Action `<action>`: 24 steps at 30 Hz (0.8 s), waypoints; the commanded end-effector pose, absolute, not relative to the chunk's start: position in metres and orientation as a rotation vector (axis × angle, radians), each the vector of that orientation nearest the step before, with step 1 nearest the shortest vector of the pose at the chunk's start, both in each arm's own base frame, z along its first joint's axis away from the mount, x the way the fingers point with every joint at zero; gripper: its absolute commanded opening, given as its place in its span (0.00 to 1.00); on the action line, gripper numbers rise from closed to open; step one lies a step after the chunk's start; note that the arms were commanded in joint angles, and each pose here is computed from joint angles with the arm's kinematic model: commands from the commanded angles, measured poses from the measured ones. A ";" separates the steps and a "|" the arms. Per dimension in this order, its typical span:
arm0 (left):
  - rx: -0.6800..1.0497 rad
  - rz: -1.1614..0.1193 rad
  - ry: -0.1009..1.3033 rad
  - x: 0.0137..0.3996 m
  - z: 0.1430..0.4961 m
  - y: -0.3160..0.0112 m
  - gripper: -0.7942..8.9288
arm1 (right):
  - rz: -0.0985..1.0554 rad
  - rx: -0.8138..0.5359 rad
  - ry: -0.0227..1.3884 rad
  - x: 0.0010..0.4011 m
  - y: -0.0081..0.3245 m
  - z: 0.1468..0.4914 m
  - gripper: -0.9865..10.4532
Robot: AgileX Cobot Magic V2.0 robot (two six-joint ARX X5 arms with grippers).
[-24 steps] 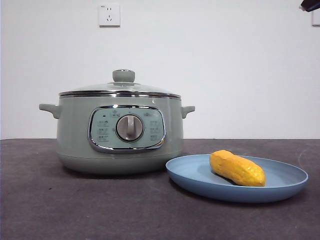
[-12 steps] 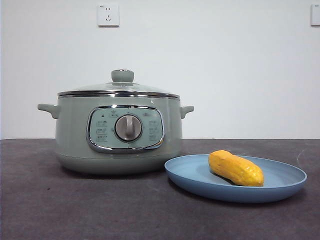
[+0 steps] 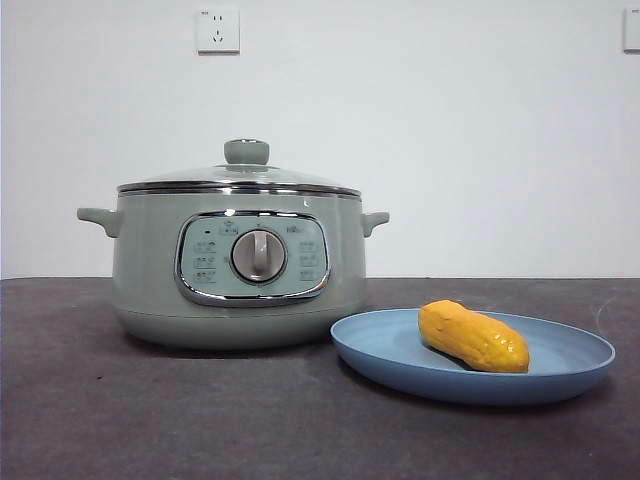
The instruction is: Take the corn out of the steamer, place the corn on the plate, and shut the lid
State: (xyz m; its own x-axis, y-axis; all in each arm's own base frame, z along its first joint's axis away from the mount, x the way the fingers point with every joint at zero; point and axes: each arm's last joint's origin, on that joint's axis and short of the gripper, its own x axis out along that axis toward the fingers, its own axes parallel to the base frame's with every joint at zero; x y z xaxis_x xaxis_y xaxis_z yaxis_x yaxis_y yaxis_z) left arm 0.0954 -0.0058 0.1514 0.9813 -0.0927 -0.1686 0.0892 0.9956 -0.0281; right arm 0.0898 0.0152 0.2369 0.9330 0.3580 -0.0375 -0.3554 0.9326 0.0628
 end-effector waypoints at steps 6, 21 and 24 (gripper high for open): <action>-0.031 -0.093 0.178 0.096 0.147 -0.006 0.08 | 0.245 0.062 0.049 0.093 0.012 0.183 0.09; -0.031 -0.093 0.178 0.096 0.147 -0.006 0.08 | 0.240 0.120 0.179 0.095 0.012 0.149 0.09; -0.031 -0.093 0.178 0.096 0.147 -0.006 0.08 | 0.240 0.132 0.180 0.095 0.012 0.149 0.09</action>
